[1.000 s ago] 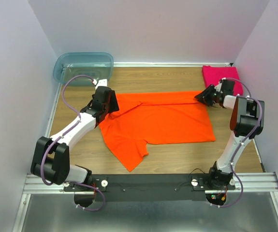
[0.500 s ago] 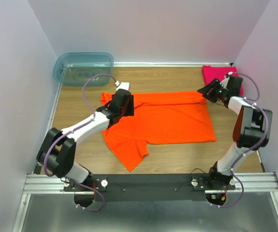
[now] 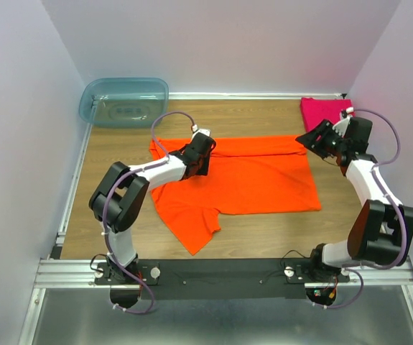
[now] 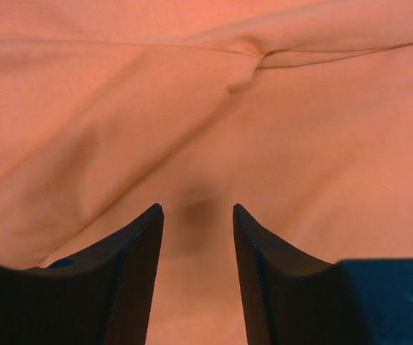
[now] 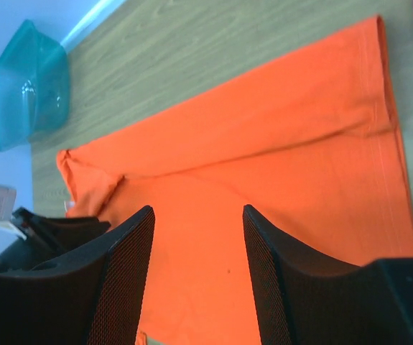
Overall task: Fold and stack the t-shirts
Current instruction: Fold the tshirt
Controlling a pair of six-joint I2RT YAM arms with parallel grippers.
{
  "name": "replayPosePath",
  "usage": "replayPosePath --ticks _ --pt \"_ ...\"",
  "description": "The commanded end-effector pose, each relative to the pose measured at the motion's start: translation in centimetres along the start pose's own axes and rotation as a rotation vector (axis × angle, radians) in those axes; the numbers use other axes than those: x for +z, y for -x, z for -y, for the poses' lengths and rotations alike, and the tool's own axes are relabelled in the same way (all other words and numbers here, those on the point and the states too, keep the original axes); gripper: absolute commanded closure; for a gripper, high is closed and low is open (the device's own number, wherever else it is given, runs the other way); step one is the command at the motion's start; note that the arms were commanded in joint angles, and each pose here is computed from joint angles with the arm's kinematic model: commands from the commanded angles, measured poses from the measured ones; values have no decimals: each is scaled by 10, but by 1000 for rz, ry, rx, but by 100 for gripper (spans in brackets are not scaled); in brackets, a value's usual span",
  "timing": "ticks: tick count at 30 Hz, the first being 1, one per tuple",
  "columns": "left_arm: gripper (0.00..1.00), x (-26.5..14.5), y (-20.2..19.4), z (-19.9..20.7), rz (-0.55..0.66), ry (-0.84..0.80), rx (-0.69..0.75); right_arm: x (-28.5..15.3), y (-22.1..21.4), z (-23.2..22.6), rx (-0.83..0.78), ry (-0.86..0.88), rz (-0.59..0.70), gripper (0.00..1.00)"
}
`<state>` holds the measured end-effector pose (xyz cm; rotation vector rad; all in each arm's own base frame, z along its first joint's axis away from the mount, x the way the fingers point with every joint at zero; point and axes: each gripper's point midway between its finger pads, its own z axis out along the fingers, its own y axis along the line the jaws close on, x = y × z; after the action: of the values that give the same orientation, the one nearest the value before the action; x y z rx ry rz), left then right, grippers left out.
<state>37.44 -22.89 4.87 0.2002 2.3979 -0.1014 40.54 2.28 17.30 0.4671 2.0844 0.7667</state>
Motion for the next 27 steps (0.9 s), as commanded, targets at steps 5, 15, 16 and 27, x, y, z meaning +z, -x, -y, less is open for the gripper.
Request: replayPosePath --ticks 5,15,16,27 --pt "44 18 7 -22 -16 73 4 -22 -31 2 -9 -21 -55 39" --pt "44 28 15 -44 -10 143 -19 -25 -37 5 -6 -39 -63 39" --pt "44 26 19 -47 -1 155 -18 -25 -38 6 -5 -41 -65 39" --pt "29 21 39 -61 75 239 -36 -25 -44 5 5 -27 -91 39"
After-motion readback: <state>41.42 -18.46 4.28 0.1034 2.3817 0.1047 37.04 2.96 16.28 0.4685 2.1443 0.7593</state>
